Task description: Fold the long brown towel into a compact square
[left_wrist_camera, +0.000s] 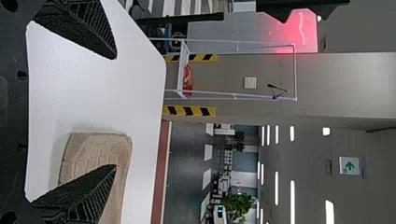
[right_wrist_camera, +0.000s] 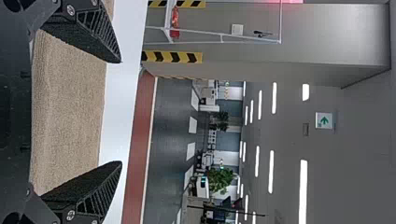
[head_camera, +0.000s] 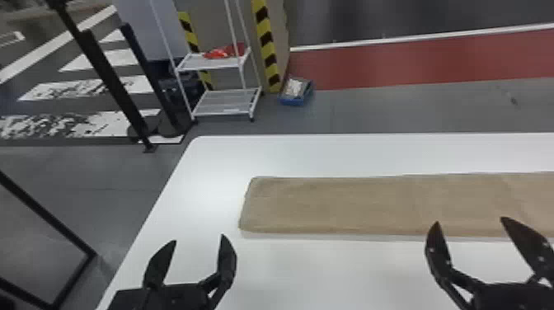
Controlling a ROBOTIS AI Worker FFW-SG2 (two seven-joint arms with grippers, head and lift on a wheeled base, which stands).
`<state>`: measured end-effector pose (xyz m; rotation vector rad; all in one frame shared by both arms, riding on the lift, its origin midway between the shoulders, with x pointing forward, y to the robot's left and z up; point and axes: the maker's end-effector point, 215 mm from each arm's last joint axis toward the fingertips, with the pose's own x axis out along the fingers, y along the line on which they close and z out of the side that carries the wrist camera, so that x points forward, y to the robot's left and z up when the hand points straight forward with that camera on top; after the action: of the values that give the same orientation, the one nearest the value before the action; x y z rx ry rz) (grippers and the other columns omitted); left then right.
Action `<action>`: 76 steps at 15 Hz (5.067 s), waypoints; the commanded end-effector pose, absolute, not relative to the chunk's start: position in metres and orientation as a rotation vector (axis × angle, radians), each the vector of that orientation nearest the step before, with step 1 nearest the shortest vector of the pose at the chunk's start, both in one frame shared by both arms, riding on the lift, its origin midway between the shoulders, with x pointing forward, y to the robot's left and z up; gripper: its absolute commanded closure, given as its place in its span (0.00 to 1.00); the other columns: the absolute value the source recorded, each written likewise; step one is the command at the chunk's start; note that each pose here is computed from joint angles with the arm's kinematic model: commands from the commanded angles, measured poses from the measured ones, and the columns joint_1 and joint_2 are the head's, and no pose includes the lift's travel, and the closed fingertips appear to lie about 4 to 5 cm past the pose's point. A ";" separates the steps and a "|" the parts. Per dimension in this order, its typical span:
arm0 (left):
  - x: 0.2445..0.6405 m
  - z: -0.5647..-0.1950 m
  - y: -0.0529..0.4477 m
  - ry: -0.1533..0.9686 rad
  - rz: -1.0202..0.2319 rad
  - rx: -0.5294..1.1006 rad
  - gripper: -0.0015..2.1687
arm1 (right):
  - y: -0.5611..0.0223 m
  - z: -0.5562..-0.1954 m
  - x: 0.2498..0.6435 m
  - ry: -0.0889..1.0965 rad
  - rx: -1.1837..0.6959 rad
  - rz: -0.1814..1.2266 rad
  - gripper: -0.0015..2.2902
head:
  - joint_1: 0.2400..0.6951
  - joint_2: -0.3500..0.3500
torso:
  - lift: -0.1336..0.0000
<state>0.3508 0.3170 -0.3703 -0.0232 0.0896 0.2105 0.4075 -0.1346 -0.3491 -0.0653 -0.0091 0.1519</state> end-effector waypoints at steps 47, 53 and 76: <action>0.453 -0.449 0.344 0.596 -0.058 -0.329 0.96 | -0.156 -0.392 0.391 0.128 -0.049 0.112 0.05 | 1.00 0.78 | 0.19; 0.423 -0.401 0.481 0.481 0.137 -0.412 0.96 | -0.153 -0.392 0.391 0.131 -0.046 0.118 0.05 | 1.00 0.99 | 0.19; 0.456 -0.373 0.071 0.685 -0.402 0.058 0.02 | -0.163 -0.397 0.417 0.124 -0.026 0.097 0.05 | 1.00 0.32 | 0.19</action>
<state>0.4582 0.0704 -0.3707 0.0642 0.6825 -0.4034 0.4149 -0.1662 -0.3963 -0.0278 0.1215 0.0922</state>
